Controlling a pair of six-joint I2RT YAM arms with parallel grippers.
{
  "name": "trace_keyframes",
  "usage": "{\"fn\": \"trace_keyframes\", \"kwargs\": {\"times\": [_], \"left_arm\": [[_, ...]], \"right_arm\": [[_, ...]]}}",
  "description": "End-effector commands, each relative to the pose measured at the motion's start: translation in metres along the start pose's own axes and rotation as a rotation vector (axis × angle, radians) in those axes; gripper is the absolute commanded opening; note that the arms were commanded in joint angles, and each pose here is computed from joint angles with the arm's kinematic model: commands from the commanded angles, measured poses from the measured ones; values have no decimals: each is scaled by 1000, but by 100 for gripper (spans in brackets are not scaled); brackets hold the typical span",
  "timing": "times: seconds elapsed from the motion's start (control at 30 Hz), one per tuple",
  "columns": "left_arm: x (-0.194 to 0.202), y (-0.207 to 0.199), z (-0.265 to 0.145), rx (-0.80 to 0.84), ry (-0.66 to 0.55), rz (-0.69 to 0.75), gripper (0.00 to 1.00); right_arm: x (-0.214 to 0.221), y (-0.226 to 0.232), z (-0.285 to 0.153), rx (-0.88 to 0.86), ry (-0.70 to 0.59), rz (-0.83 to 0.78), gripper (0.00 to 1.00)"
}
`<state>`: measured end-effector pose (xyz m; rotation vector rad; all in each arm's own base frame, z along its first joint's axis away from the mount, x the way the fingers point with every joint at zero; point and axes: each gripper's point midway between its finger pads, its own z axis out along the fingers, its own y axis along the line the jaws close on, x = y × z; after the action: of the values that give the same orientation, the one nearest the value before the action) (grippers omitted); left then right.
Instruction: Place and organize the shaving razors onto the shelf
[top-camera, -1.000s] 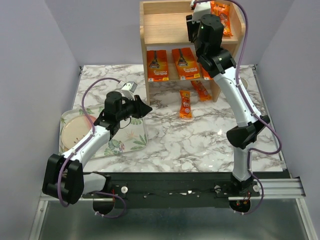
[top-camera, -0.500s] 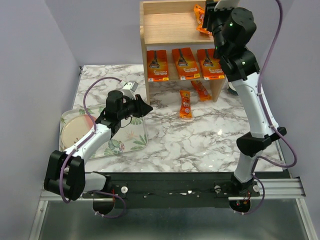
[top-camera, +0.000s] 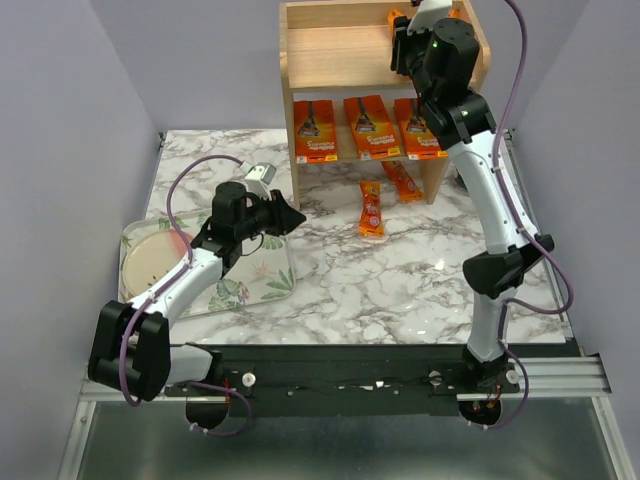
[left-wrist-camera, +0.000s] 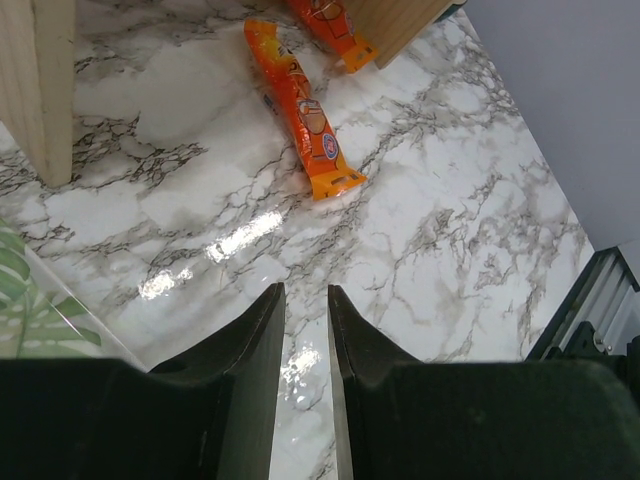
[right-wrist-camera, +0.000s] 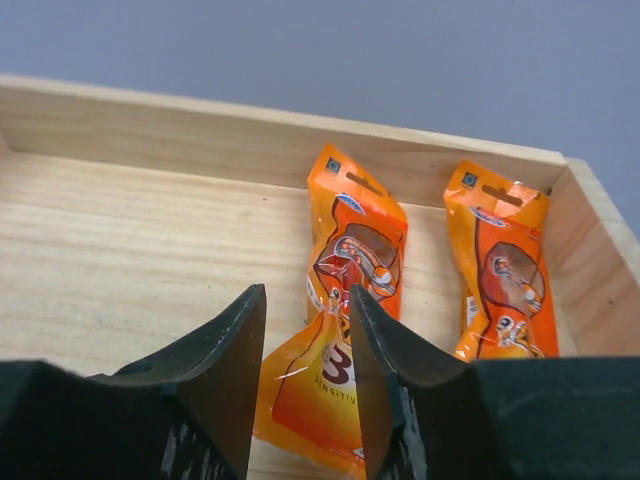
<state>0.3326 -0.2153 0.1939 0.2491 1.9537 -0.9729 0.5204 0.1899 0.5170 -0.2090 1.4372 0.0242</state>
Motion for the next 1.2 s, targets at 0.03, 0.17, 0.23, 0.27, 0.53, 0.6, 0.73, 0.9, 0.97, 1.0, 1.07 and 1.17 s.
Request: {"fn": "trace_keyframes", "kwargs": {"times": [0.03, 0.17, 0.23, 0.27, 0.53, 0.6, 0.73, 0.9, 0.97, 1.0, 1.07, 1.17], "left_arm": [[-5, 3, -6, -12, -33, 28, 33], [-5, 6, -6, -19, -34, 23, 33], [-5, 6, -5, -21, -33, 21, 33], [-5, 7, -5, -22, -34, 18, 33], [-8, 8, -2, -22, -34, 12, 34], [-10, 6, -2, -18, -35, 15, 34], [-16, 4, -4, -16, -44, 26, 42], [-11, 13, -1, -58, -17, 4, 63], [-14, 14, -1, -69, -19, 6, 68], [-14, 15, -2, -75, -14, 5, 69], [-16, 14, -2, -79, -16, 11, 72], [-16, 13, -3, -74, -14, 14, 73]], "right_arm": [[-3, 9, 6, -56, -20, 38, 32], [9, 10, 10, -63, 9, 40, 32], [14, 15, 9, -82, 27, 47, 32], [17, 16, 9, -84, 36, 49, 32], [6, 20, 3, -124, 16, 61, 34], [-20, 12, -6, -108, -38, 83, 35], [-100, -9, -44, -96, -231, 114, 47], [-108, -35, -82, -35, -235, 50, 65], [-84, -41, -88, -11, -181, 30, 70], [-51, -37, -86, -18, -112, 10, 71], [-42, -42, -111, -33, -88, 10, 74], [17, -12, -142, -201, 80, 44, 79]]}}
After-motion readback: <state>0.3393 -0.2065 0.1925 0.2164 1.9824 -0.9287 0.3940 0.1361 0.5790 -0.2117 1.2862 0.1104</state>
